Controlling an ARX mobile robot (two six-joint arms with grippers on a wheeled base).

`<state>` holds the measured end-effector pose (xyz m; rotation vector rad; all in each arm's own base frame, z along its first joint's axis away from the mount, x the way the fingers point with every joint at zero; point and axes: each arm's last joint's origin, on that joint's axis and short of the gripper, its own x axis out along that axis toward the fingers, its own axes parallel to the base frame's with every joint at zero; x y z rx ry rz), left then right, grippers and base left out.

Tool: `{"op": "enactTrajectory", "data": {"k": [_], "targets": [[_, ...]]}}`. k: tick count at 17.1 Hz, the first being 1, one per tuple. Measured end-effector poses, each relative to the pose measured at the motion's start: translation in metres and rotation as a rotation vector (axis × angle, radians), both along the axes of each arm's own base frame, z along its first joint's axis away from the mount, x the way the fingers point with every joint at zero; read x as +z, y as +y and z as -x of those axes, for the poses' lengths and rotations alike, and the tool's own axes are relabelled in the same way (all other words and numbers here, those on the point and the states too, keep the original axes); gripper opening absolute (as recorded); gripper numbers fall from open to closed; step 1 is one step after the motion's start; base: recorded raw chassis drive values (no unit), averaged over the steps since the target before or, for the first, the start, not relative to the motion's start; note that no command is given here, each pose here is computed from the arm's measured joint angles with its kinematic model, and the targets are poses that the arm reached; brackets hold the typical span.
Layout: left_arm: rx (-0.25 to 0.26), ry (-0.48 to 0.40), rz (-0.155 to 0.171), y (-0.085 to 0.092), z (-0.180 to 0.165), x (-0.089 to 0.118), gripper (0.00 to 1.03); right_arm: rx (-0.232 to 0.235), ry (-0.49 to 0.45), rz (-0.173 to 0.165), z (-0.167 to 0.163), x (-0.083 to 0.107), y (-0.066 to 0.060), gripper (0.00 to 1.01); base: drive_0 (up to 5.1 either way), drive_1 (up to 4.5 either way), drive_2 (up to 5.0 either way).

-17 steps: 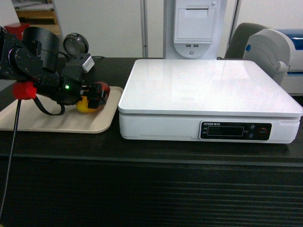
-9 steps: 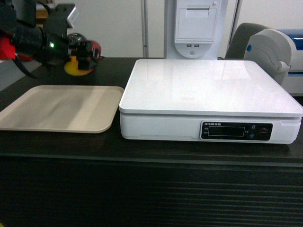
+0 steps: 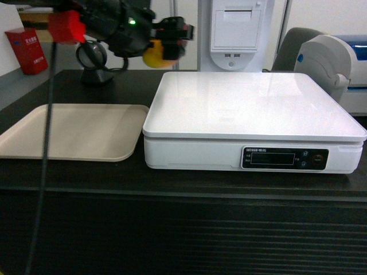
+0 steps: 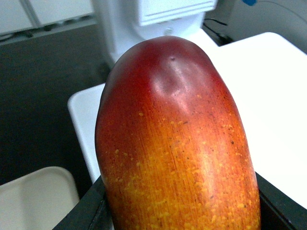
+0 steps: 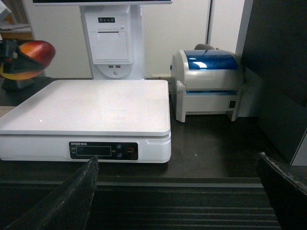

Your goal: Place dark red mango on scale at checkout

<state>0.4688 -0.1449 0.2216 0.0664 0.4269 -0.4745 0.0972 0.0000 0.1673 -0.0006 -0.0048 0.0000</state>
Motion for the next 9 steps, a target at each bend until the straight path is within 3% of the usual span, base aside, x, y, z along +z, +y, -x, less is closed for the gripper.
{"op": "enactTrajectory", "data": {"k": [4, 9], "targets": [[-0.063, 0.045, 0.008, -0.058, 0.007, -0.008, 0.59, 0.0, 0.0, 0.0, 0.0, 0.0, 0.0, 0.98, 0.0, 0.0, 0.0], [-0.088, 0.114, 0.019, -0.11, 0.007, -0.027, 0.59, 0.0, 0.0, 0.0, 0.0, 0.0, 0.0, 0.98, 0.0, 0.0, 0.0]]}}
